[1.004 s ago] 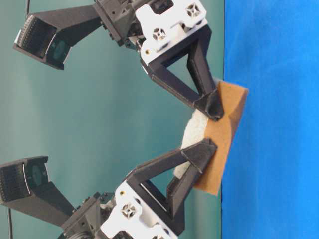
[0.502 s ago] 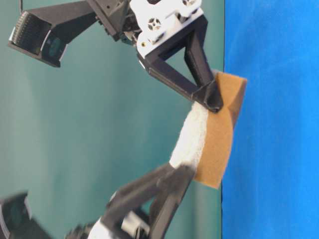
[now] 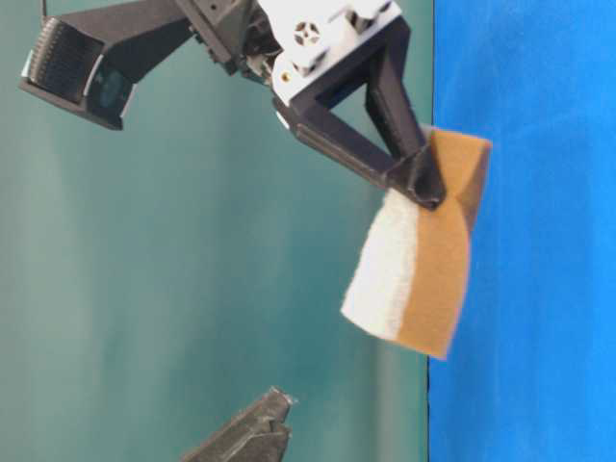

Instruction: Hand over the sponge with the left arm and wipe it with the right arm.

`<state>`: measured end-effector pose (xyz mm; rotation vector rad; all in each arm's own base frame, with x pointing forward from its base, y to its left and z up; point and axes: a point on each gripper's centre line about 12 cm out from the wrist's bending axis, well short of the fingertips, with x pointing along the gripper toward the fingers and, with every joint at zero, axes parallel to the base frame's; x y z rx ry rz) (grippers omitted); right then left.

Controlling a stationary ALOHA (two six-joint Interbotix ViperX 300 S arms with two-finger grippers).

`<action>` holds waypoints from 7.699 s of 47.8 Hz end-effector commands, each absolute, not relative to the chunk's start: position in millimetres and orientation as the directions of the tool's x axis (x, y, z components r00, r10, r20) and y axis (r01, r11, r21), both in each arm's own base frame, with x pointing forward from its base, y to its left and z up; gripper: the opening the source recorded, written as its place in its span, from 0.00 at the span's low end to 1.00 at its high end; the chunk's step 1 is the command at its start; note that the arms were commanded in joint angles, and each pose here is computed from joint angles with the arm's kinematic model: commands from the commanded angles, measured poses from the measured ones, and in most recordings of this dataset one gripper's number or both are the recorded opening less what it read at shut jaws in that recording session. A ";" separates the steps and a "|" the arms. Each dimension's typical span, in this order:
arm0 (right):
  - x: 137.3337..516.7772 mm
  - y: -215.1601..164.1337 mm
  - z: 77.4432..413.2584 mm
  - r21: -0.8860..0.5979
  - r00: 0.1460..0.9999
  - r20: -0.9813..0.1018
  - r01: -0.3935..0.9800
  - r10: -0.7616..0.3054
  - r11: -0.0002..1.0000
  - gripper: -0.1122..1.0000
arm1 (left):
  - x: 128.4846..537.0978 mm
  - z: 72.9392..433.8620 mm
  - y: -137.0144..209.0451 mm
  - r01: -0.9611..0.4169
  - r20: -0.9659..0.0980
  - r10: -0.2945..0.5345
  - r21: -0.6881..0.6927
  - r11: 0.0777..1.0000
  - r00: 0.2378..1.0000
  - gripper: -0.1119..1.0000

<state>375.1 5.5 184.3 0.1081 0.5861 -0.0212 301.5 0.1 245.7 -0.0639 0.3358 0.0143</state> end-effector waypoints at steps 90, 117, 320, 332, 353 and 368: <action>381.6 7.1 93.2 0.104 0.684 -0.730 0.103 0.006 0.989 0.32 | 300.5 247.4 -1.2 -0.019 -0.318 -0.001 -0.059 0.998 0.948 0.90; 385.4 28.6 98.1 0.140 0.655 -0.754 0.086 0.049 0.986 0.32 | 301.2 247.4 -5.4 -0.006 -0.317 -0.014 -0.062 0.998 0.948 0.90; 358.7 -39.6 199.0 0.017 0.750 -0.654 0.146 -0.099 0.989 0.78 | 301.2 248.2 -5.8 -0.002 -0.312 -0.015 -0.055 0.998 0.950 0.90; 337.9 -34.7 230.4 0.018 0.793 -0.602 0.139 -0.100 0.990 0.78 | 301.3 247.7 -5.8 -0.002 -0.314 -0.015 -0.055 0.999 0.949 0.90; 331.2 -30.4 240.7 0.028 0.829 -0.552 0.127 -0.091 0.991 0.78 | 299.4 252.9 -5.8 -0.001 -0.301 -0.015 -0.055 0.998 0.954 0.90; 276.6 -26.8 276.6 0.030 0.879 -0.466 0.132 -0.103 0.991 0.78 | 257.4 278.5 -5.3 0.006 -0.237 -0.019 -0.053 0.999 0.971 0.90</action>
